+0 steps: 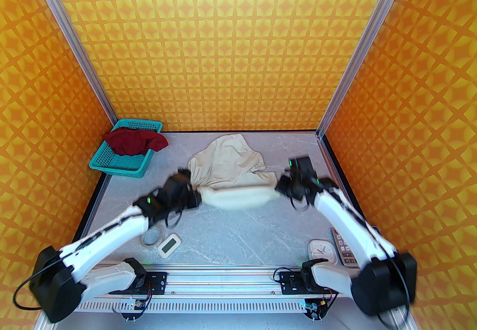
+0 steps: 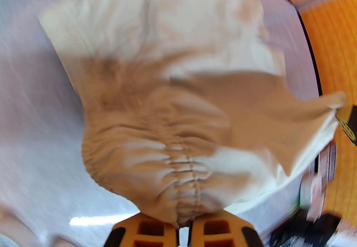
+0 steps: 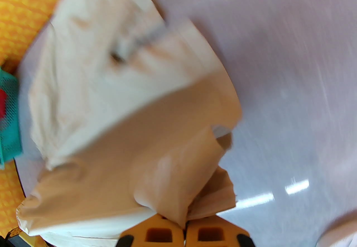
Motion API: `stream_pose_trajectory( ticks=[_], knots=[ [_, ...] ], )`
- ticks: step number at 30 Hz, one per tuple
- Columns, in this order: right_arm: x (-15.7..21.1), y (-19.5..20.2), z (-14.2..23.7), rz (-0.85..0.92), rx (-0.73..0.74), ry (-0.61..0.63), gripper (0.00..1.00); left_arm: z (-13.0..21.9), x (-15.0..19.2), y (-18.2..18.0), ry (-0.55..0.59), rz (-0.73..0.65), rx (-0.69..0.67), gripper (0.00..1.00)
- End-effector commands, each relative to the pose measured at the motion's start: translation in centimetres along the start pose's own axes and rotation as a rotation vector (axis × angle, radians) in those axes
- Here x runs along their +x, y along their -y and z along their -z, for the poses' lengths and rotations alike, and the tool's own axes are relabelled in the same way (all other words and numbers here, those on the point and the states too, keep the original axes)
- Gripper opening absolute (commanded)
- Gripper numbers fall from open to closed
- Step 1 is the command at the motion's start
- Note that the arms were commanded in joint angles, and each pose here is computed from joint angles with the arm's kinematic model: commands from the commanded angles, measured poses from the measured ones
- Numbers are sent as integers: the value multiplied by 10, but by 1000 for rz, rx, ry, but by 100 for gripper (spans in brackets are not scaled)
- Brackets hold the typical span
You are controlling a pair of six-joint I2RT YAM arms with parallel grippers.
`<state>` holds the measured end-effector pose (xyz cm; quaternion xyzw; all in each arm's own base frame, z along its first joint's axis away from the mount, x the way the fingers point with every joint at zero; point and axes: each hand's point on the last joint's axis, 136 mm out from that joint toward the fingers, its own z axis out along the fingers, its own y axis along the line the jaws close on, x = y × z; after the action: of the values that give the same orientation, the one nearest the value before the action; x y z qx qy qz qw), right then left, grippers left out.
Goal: Fold and stack the mixed laundry pile
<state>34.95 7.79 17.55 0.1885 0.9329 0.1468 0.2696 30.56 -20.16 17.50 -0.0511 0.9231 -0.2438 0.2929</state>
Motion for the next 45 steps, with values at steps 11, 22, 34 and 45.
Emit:
stream_pose_trajectory(
  ticks=[11, 22, 34, 45],
  knots=[
    [-147, -128, -133, 90, -217, 179, 0, -80, -124, -57, -27, 165, -41, 0],
    [-170, -164, -223, 145, -336, 172, 49, -113, -153, -101, 49, 280, -42, 70],
    [-74, -107, -167, 225, -230, 21, 54, -95, -74, -32, -97, 37, 61, 47],
    [-46, -80, -241, 219, -94, -179, 43, -183, -69, -56, -189, 100, 5, 10]
  ],
)
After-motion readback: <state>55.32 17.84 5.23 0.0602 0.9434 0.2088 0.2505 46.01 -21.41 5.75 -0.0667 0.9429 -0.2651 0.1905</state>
